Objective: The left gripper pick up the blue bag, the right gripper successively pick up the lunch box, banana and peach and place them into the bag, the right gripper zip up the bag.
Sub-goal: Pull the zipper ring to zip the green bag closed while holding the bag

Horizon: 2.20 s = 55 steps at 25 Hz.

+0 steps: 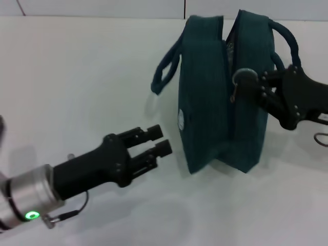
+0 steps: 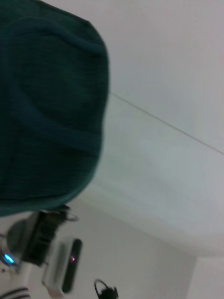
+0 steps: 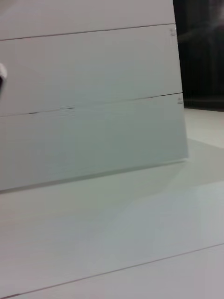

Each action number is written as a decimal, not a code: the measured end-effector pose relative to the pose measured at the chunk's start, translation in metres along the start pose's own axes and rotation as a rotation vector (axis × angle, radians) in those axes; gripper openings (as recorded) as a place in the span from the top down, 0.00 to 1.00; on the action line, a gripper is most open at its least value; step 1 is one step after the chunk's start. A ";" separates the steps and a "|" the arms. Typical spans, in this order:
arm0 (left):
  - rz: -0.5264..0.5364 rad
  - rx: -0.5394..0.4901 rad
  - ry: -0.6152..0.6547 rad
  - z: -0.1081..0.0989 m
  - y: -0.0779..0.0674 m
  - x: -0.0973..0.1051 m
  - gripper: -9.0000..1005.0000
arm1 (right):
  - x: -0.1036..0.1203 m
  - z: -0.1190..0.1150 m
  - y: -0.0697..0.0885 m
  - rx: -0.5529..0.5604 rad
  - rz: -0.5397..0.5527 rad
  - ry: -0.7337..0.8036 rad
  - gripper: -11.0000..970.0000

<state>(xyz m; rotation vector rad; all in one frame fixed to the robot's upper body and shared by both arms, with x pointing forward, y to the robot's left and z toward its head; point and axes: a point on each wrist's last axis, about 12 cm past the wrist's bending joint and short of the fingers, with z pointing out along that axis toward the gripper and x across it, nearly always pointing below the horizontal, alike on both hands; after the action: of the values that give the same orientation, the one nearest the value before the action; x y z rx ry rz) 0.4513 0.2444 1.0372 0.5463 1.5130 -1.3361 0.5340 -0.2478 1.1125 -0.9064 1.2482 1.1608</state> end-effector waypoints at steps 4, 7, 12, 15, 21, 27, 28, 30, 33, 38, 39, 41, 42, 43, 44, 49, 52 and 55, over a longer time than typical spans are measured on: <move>0.010 -0.002 -0.005 0.011 -0.001 0.007 0.54 | -0.002 0.007 -0.005 -0.001 -0.006 0.000 0.98; 0.030 -0.027 -0.031 0.018 0.000 0.010 0.54 | -0.002 0.010 -0.005 -0.005 -0.001 0.000 0.98; 0.046 -0.052 -0.045 0.023 0.002 0.010 0.55 | -0.002 0.010 -0.005 -0.006 0.000 0.000 0.98; 0.045 -0.042 -0.037 0.029 0.003 0.009 0.55 | -0.002 0.009 -0.006 -0.005 0.000 0.001 0.98; 0.044 -0.052 -0.021 0.041 0.005 0.013 0.56 | -0.002 0.009 -0.005 -0.008 -0.004 -0.001 0.97; 0.043 -0.064 0.015 0.054 0.009 0.015 0.57 | -0.002 0.010 -0.004 -0.014 -0.007 -0.007 0.98; 0.048 -0.066 0.016 0.054 0.009 0.015 0.57 | -0.001 0.010 -0.004 -0.014 -0.005 -0.007 0.98; 0.068 -0.068 0.019 0.055 0.009 0.015 0.57 | -0.001 0.010 -0.003 -0.011 -0.004 -0.006 0.98; 0.089 -0.067 0.020 0.055 0.009 0.015 0.60 | 0.001 0.008 -0.002 -0.001 -0.001 -0.004 0.98; 0.107 -0.068 0.020 0.055 0.009 0.015 0.71 | 0.006 0.007 0.000 0.007 0.004 -0.011 0.98; 0.111 -0.068 0.020 0.055 0.009 0.015 0.73 | 0.006 0.007 0.000 0.008 0.004 -0.012 0.98; 0.116 -0.069 0.022 0.055 0.009 0.016 0.77 | 0.006 0.007 0.000 0.010 0.003 -0.014 0.98; 0.118 -0.070 0.023 0.055 0.009 0.016 0.79 | 0.005 0.007 0.000 0.013 0.003 -0.020 0.98; 0.119 -0.071 0.024 0.055 0.009 0.016 0.81 | 0.005 0.007 0.000 0.016 0.002 -0.027 0.98; 0.123 -0.072 0.025 0.055 0.009 0.017 0.85 | 0.005 0.008 0.000 0.024 0.005 -0.040 0.98; 0.165 -0.070 0.034 0.055 0.004 0.023 0.92 | 0.002 0.008 -0.004 0.080 0.014 -0.100 0.98; 0.184 -0.062 0.045 0.055 0.002 0.026 0.92 | 0.002 0.009 -0.008 0.108 0.015 -0.106 0.97; 0.193 -0.057 0.051 0.054 0.000 0.028 0.92 | 0.004 0.009 -0.012 0.147 0.024 -0.107 0.97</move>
<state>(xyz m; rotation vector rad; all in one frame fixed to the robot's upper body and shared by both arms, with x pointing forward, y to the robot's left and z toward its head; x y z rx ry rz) 0.4611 0.1871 1.0188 0.6767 1.4941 -1.1348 0.5471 -0.2407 1.1093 -0.7127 1.2423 1.1071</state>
